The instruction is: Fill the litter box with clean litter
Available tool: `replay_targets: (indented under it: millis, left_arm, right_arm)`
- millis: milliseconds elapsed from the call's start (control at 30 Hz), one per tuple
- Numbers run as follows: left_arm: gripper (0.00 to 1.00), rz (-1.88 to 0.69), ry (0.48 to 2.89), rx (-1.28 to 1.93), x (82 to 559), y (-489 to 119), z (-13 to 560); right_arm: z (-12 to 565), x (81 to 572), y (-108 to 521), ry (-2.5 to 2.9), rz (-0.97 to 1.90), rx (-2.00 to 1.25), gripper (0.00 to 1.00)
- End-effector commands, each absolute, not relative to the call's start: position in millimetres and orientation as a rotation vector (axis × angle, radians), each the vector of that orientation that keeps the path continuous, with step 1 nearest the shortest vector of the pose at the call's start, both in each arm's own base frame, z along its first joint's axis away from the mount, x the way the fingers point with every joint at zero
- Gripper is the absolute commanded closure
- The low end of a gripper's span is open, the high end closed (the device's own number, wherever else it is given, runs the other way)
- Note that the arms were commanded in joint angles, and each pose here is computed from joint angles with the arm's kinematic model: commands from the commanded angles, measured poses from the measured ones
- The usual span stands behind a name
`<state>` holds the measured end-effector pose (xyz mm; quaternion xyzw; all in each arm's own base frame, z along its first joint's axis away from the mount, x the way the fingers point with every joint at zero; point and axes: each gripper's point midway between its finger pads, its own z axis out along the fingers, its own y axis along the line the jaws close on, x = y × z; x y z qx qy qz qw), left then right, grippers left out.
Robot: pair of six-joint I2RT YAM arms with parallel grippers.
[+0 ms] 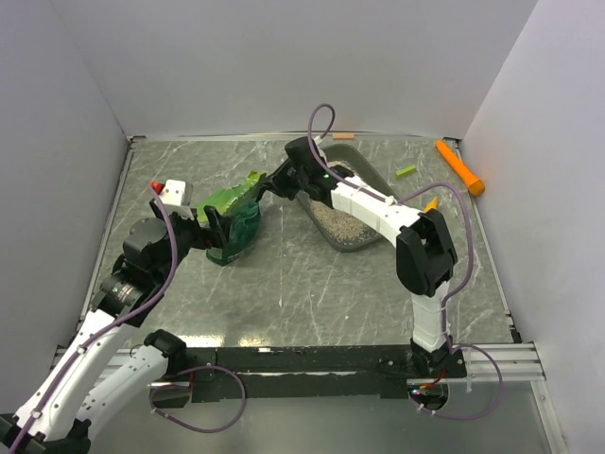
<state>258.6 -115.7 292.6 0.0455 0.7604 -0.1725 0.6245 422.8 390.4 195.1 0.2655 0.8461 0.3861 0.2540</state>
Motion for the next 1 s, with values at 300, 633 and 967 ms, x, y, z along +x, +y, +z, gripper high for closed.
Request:
replay_targets:
  millis: [300,633,967]
  left_arm:
    - [0.03,-0.396,1.747,0.096,261.4,-116.7,291.2]
    - [0.03,-0.388,1.751,0.091,262.2,-115.6,290.0]
    - [0.03,-0.382,1.759,0.092,263.9,-115.8,287.6]
  right_arm:
    - [243.1,373.6,338.9,2.251,0.998,0.455,1.00]
    - [180.4,289.8,257.4,2.385,0.650,0.140,1.00]
    - [130.1,212.4,161.6,2.474,0.377,0.209,1.00]
